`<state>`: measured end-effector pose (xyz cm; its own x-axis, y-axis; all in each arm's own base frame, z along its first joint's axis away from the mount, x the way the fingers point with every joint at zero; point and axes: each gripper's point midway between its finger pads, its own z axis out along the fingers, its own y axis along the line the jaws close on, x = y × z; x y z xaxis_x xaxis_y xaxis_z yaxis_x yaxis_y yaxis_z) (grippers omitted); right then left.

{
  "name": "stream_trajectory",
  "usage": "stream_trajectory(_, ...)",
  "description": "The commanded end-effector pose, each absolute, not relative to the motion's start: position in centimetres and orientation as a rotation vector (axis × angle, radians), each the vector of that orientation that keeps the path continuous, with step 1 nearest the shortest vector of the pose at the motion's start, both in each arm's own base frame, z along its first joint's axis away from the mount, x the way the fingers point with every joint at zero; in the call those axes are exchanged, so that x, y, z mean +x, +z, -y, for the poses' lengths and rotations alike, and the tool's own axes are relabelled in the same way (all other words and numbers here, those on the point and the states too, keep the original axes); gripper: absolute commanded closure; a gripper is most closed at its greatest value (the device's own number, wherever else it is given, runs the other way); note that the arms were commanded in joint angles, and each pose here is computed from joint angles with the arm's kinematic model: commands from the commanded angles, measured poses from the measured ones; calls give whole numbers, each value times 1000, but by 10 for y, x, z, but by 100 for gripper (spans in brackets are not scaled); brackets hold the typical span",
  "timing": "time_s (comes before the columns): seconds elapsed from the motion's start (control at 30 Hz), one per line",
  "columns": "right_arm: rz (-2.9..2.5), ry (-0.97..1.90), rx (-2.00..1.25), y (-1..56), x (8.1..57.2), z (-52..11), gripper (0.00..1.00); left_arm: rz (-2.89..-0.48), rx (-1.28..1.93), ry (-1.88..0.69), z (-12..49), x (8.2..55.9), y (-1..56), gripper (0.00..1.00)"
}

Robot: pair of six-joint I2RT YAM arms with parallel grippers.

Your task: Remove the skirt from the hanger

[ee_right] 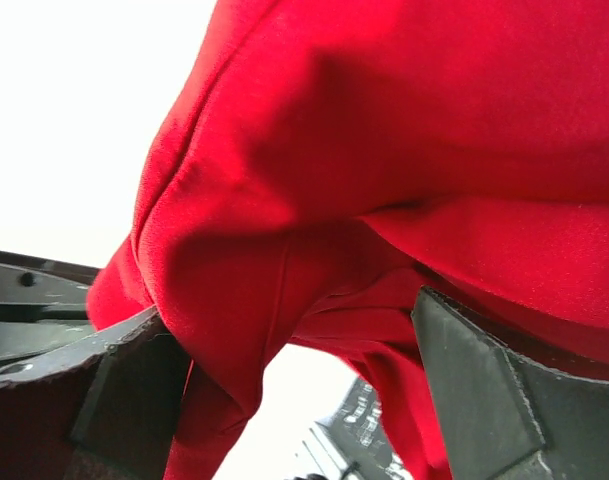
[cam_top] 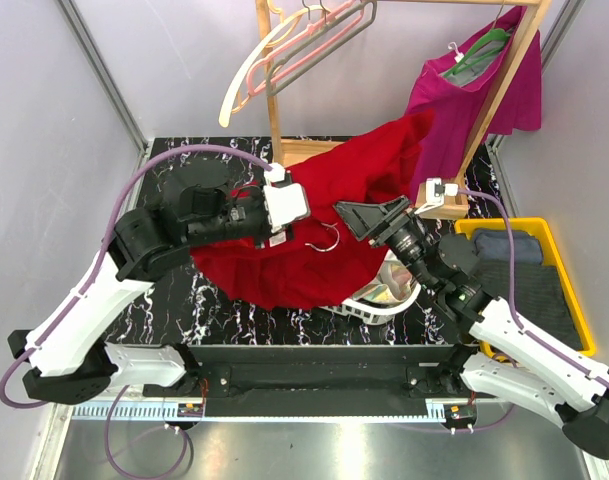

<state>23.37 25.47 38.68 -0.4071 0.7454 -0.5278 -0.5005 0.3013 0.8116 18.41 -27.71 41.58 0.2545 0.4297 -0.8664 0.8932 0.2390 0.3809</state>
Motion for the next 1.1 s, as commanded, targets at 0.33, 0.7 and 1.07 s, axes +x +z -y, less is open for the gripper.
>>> stream_trajectory(0.33,-1016,1668,38,517,172,-232,8,-1193,1363,-528,274,170,444,100)
stream_trajectory(0.7,-1285,1402,317,446,239,-231,27,-1174,1344,-542,268,168,454,100)
stream_trajectory(1.07,-1190,1303,204,492,253,-232,100,-1174,1350,-558,266,165,452,99)
